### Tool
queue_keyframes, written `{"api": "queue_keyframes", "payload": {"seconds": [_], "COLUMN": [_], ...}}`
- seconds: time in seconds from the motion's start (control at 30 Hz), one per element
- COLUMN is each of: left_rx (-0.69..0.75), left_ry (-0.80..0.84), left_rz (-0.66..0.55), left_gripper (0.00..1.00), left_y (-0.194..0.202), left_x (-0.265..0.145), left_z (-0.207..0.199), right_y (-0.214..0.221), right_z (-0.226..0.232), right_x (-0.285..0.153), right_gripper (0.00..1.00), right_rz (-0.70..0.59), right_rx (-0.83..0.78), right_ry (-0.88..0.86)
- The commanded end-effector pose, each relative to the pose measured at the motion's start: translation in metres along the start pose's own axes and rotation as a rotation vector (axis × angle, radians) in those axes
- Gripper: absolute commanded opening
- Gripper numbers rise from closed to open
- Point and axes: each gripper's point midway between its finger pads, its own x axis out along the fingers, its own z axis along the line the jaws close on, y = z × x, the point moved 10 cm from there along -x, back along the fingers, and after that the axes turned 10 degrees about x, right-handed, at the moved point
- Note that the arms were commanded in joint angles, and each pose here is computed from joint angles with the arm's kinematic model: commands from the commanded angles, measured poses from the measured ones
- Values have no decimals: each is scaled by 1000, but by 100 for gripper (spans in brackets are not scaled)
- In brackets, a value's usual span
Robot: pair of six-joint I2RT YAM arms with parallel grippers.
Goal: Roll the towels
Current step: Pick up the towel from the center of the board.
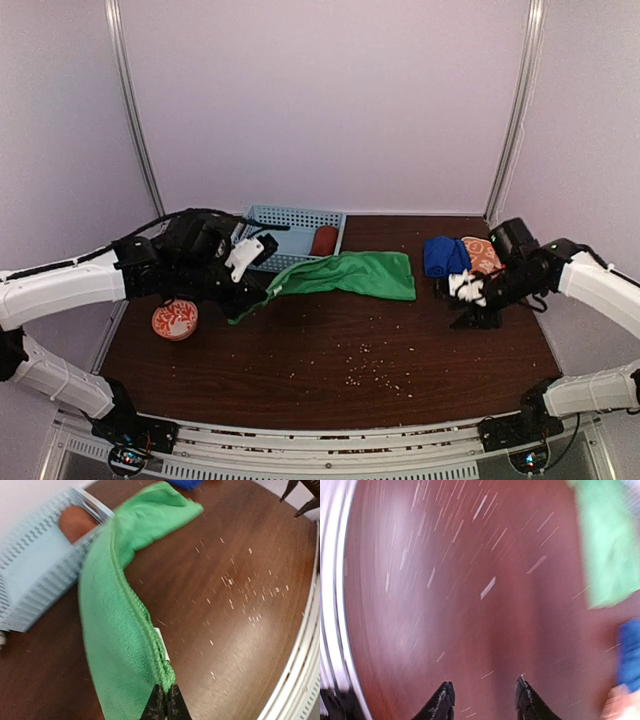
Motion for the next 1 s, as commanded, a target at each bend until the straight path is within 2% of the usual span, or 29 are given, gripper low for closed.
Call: {"api": "queue_keyframes", "payload": {"seconds": [0.0,0.03,0.1,0.2,0.33,0.4,0.57,0.7,0.97], "left_rx": [-18,-16,-8,-2,-18,-20,-30,-48,-58], "left_ry": [271,290,318,360,407,398,415,429,432], "left_rz": [81,91,96,108,106,94,108,124,120], "left_gripper": [0,0,0,0,0,0,0,0,0], "left_y": [28,30,31,32,32,31,36,43,43], "left_x": [20,21,21,24,29,28,29,30,32], "left_z": [-34,-36,-37,-40,-43,-43,-45,-46,-47], "right_y": [74,74,59,27,-4,-15,-38,-54,-64], "right_z": [33,32,20,-13,-61,-84,-145,-186,-238], "right_x": [31,29,21,15,33,51,87,113,166], "right_gripper": [44,44,44,45,44,42,38,39,43], "right_rz": [428,433,361,216,125,105,32,-4,-12], "right_rx": [-122,-115,-71,115,383,465,604,698,795], "right_ry": [-31,-14,54,160,85,57,170,185,198]}}
